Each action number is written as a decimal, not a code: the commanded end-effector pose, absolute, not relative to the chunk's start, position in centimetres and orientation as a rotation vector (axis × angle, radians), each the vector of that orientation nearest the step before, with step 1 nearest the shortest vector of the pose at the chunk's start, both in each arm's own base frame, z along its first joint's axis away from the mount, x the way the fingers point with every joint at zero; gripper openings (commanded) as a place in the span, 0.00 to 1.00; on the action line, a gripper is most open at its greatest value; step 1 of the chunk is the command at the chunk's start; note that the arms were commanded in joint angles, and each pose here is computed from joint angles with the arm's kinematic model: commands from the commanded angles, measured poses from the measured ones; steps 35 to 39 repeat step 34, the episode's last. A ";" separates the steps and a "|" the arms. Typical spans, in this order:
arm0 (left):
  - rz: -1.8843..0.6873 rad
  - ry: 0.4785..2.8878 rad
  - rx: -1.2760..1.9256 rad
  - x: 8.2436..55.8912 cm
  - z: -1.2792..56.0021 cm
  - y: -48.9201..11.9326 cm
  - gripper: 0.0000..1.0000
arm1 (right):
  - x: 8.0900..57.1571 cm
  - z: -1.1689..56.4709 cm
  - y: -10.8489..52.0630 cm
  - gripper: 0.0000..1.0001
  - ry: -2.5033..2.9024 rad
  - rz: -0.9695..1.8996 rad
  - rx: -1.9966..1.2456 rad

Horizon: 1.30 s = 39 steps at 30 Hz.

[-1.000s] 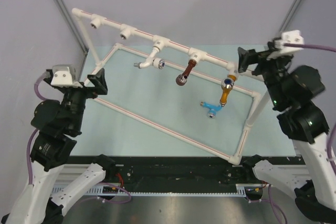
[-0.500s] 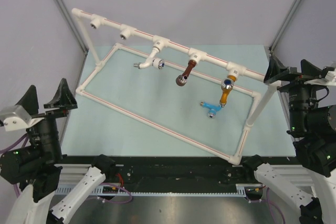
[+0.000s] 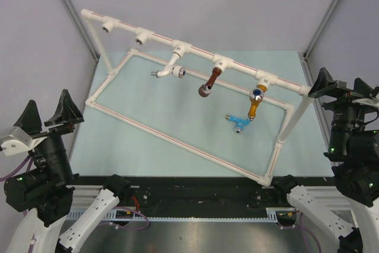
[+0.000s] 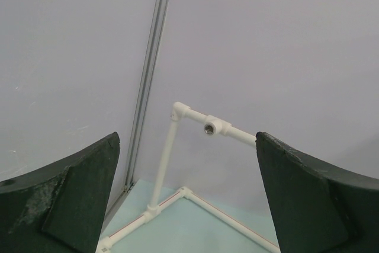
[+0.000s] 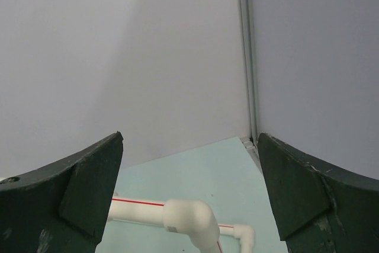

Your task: Install the water faucets

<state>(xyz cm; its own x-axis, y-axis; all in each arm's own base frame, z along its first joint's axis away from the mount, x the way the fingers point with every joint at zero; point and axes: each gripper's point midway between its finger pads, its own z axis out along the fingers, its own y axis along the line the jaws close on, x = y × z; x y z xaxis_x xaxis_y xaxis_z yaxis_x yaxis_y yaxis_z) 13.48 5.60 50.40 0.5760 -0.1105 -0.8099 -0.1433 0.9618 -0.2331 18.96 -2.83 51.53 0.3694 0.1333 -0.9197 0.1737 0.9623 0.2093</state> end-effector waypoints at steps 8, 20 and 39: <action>0.023 0.947 -0.308 14.3 51.6 5.4 1.00 | 16.8 51.5 -5.0 1.00 1.078 -0.080 0.330; 0.031 0.943 -0.281 14.3 52.0 5.2 1.00 | 15.6 51.0 -5.7 1.00 1.053 -0.082 0.333; 0.060 0.937 -0.264 14.1 52.0 5.4 1.00 | 15.7 51.3 -5.3 1.00 1.046 -0.068 0.322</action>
